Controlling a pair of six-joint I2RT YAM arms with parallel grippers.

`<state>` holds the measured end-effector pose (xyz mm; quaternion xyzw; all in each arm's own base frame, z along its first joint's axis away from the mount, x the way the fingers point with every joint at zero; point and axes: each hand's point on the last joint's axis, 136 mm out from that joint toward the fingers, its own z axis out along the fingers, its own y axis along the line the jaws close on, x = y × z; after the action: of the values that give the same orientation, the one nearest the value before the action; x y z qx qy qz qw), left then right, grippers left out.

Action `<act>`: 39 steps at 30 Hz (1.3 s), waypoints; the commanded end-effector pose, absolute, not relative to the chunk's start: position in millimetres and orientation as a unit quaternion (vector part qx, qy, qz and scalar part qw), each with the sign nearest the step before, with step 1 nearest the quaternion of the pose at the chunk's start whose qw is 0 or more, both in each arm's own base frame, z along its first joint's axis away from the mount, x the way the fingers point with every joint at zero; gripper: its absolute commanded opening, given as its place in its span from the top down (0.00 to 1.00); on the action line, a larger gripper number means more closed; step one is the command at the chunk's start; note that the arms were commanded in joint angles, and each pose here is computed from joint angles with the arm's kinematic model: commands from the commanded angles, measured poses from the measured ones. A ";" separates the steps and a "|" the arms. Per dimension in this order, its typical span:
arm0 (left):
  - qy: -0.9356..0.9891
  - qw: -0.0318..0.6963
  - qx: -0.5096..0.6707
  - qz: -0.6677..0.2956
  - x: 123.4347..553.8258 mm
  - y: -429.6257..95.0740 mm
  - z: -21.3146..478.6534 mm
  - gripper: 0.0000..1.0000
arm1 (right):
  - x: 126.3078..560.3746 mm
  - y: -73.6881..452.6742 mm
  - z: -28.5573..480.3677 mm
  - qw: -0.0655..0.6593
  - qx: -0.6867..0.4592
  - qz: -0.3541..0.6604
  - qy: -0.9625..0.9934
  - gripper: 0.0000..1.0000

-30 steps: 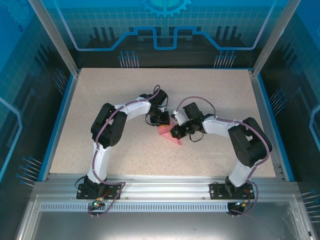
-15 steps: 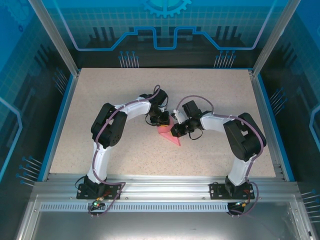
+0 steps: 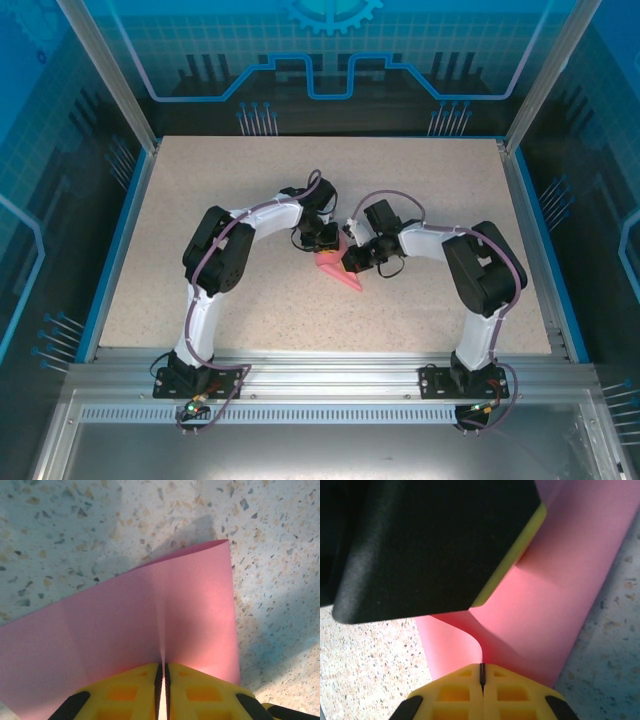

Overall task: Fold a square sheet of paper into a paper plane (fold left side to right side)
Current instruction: Third fold the triangle at the center of the table.

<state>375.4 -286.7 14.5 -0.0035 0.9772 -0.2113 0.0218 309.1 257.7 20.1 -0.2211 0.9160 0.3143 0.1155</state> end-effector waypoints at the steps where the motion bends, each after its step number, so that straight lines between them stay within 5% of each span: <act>1: 0.984 0.003 0.003 -0.178 368.5 -279.8 -5.2 0.84 | 313.6 255.3 18.7 0.105 -0.211 0.319 0.918 0.99; 17: 0.983 0.015 0.007 -0.183 374.1 -282.5 8.5 0.82 | 296.9 246.0 -10.0 0.057 -0.197 0.297 0.933 0.99; 26: 0.977 0.072 0.000 -0.199 399.4 -263.0 73.1 0.64 | 287.1 237.4 -25.4 0.026 -0.182 0.275 0.944 0.99; 39: 0.947 0.027 -0.010 -0.319 346.0 -289.7 75.4 0.81 | 285.0 237.8 -26.0 0.026 -0.188 0.276 0.942 0.99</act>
<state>356.1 -271.0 75.5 -0.0115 0.9596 -0.2768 0.0491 308.3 258.3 11.1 -0.2097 0.9204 0.3175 0.0900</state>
